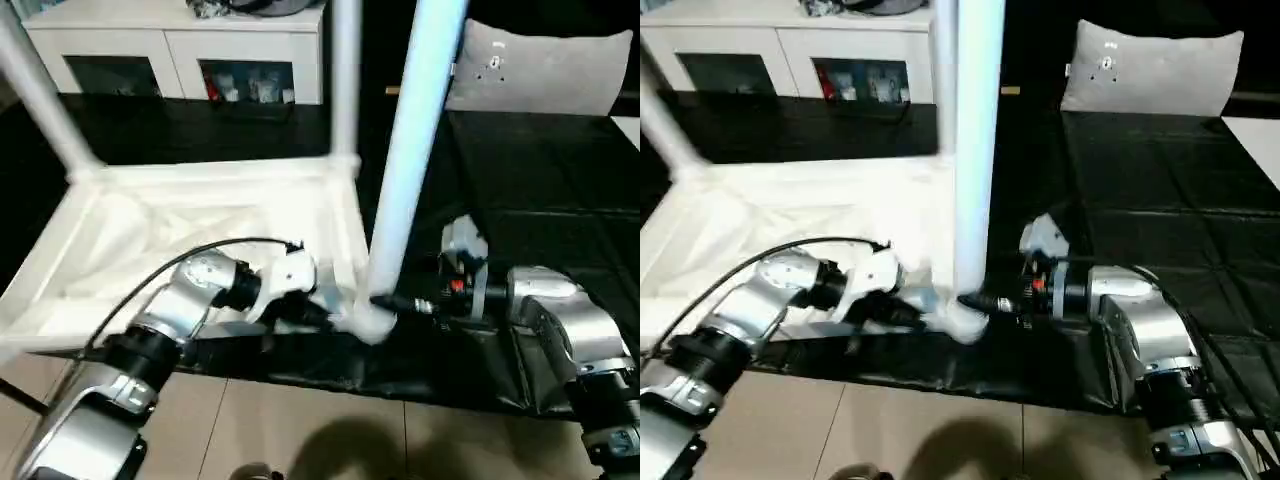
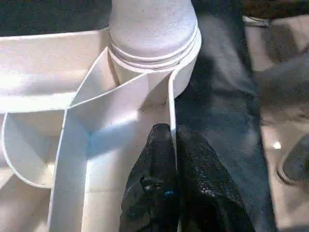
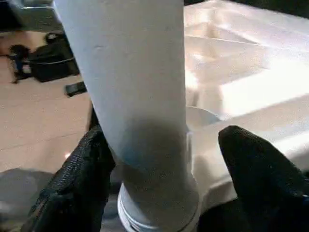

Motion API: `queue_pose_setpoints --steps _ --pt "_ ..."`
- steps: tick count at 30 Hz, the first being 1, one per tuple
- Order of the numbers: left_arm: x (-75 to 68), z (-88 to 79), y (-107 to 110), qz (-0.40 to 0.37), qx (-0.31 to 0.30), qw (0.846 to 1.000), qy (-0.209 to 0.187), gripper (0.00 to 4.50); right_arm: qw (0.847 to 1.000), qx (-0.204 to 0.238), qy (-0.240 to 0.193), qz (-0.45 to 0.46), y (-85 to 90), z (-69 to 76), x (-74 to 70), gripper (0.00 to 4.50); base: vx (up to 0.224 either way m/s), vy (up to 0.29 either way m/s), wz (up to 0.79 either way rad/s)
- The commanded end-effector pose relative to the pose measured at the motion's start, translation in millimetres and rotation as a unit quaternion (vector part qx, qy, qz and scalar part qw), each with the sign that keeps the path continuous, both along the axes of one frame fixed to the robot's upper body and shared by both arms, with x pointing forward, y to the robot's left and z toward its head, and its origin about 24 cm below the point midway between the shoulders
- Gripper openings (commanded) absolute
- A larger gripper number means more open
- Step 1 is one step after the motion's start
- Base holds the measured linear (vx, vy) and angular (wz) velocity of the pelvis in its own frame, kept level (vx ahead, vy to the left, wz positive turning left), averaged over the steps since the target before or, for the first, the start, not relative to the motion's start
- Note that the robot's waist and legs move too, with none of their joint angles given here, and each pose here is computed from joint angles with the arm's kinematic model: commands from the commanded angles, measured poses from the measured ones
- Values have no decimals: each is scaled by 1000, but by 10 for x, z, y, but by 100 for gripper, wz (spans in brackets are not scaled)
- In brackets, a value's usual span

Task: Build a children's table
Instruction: Rotate leg to tighten

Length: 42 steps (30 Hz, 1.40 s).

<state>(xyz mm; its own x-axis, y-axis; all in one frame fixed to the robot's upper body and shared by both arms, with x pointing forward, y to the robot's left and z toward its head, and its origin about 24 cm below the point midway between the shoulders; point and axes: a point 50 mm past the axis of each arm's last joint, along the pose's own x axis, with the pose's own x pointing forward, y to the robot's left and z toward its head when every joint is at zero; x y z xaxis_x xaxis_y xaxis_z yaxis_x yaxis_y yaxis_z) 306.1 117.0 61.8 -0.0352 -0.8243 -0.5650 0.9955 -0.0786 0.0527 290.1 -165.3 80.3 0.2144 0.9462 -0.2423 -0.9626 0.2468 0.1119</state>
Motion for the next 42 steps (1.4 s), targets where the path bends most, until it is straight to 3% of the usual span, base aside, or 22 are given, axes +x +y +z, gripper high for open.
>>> queue_pose_setpoints --steps 1,13,22,27,31,34,36,38,39,40,42 --pt "-51 79 -93 -61 4 998 -16 0 1000 -5 7 20 -23 26 -34 329 0 0 0" --pt "-52 96 -64 -76 7 997 -17 0 997 -2 37 74 -10 14 -119 222 0 0 0" --pt "-5 94 -73 -34 -13 999 -8 0 996 16 45 76 46 23 -144 197 0 0 0" --pt "62 123 -181 35 -43 998 -4 0 999 34 26 -14 196 19 -46 196 0 0 0" --pt "171 131 -388 145 -75 987 -8 0 987 50 24 -149 441 11 126 195 0 0 0" --pt "253 134 -504 219 -87 972 -15 0 976 29 22 -216 507 -58 189 194 0 0 0" --pt "264 136 -521 230 -89 969 -16 0 974 28 25 -226 515 -67 195 193 0 0 0" --pt "308 151 -629 268 -106 957 -25 0 955 19 17 -295 527 -93 280 193 0 0 0" --pt "308 151 -629 268 -106 957 -25 0 955 19 17 -295 527 -93 280 193 0 0 0" --pt "347 186 -735 301 -125 945 -34 0 937 17 4 -348 541 -98 353 193 0 0 0" --pt "356 202 -763 308 -131 942 -37 0 934 19 0 -357 547 -98 369 193 0 0 0"
